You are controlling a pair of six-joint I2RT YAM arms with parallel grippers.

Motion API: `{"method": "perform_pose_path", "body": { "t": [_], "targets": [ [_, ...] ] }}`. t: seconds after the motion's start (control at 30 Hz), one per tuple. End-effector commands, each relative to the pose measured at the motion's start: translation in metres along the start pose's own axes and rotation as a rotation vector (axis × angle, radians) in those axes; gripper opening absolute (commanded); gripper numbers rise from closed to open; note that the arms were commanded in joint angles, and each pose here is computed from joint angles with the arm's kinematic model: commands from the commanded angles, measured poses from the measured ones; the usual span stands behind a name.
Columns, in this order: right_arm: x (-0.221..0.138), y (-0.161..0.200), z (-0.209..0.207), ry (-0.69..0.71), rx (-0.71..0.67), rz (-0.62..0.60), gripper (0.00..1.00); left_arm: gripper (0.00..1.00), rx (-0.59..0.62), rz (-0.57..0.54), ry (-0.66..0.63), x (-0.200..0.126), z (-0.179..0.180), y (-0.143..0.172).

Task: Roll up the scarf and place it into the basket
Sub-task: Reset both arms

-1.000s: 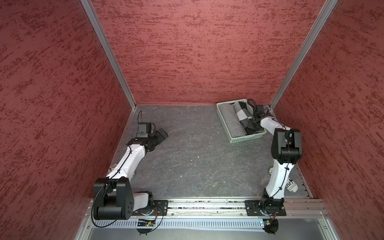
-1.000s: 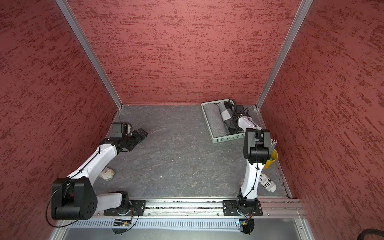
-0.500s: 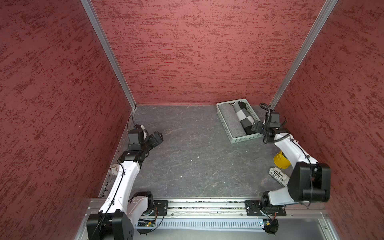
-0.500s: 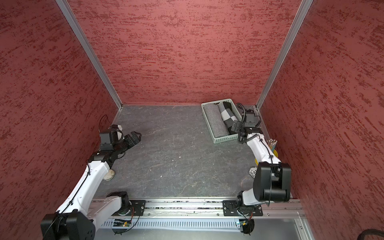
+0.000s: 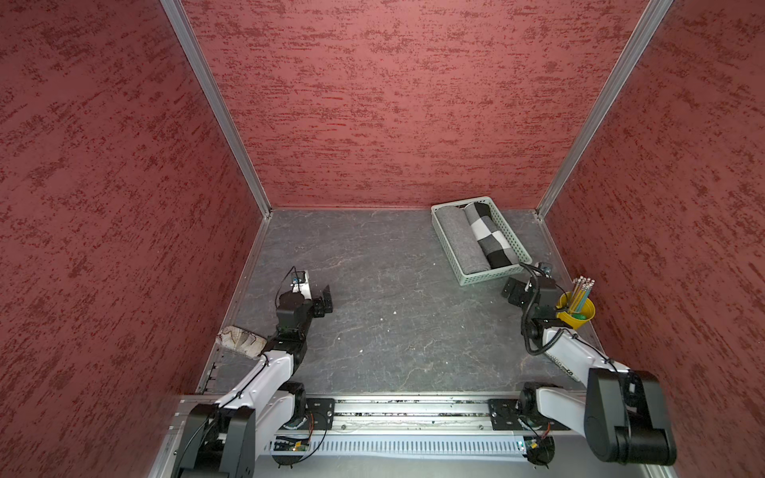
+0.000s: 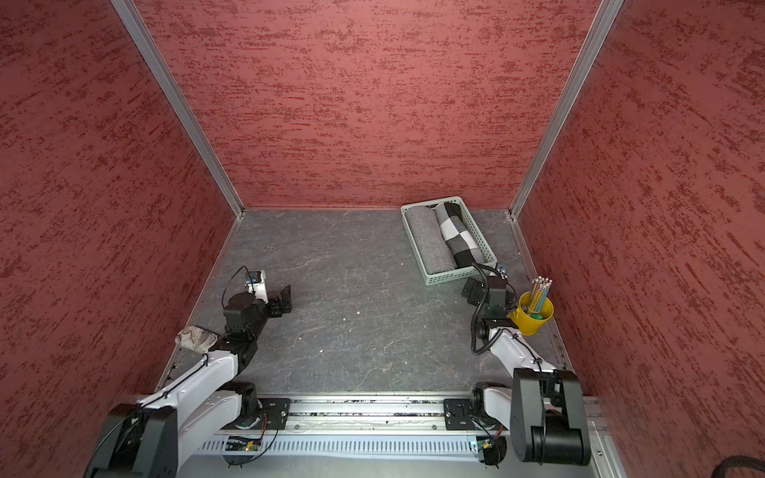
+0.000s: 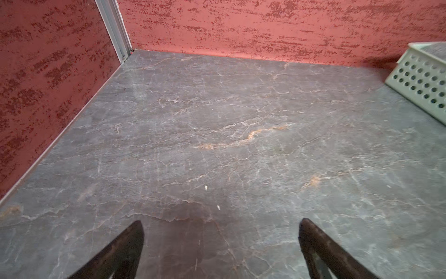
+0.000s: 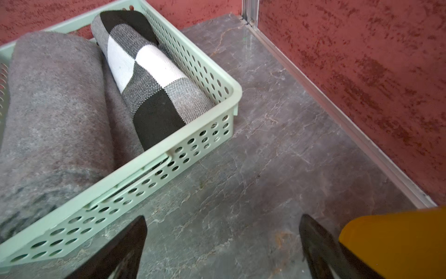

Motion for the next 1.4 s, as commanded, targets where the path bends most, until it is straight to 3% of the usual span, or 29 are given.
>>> {"method": "perform_pose_path", "body": {
  "t": [0.0, 0.1, 0.3, 0.43, 0.53, 0.7, 0.73, 0.8, 1.37],
  "targets": [
    [-0.008, -0.028, 0.004, -0.032, -0.028, -0.281, 0.99, 0.99, 0.031, -0.201, 0.016, 0.011, 0.007, -0.038],
    [-0.012, -0.031, 0.007, -0.056, -0.048, -0.344, 0.99, 1.0, 0.029, -0.221, 0.043, 0.022, 0.01, -0.044],
    [-0.005, -0.036, 0.015, -0.096, -0.068, -0.392, 0.99, 0.99, 0.011, -0.087, 0.08, 0.048, 0.011, -0.048],
    [0.003, -0.032, 0.021, -0.148, -0.067, -0.421, 0.99, 1.0, -0.059, -0.175, 0.142, 0.036, 0.006, -0.048],
    [0.014, -0.019, 0.023, -0.161, -0.081, -0.422, 0.99, 1.0, 0.011, -0.188, 0.138, 0.036, -0.003, -0.045],
    [0.014, -0.017, 0.027, -0.193, -0.102, -0.396, 0.99, 1.0, 0.001, -0.218, 0.171, 0.058, -0.001, -0.028],
    [0.013, -0.017, 0.027, -0.199, -0.106, -0.404, 0.99, 1.0, 0.001, -0.143, 0.176, 0.061, -0.001, -0.027],
    [0.015, -0.017, 0.028, -0.203, -0.11, -0.392, 0.99, 0.99, -0.014, -0.129, 0.171, 0.071, 0.001, -0.032],
    [0.025, -0.02, 0.031, -0.211, -0.115, -0.345, 0.99, 0.99, -0.004, -0.119, 0.109, 0.072, 0.0, -0.031]
  ]
}}
Point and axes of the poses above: each gripper's point midway between its finger pads, its own x axis out along the fingers, its own z axis along the line the jaws close on, y = z × x, the point moved 6 cm from there along -x, back along the fingers
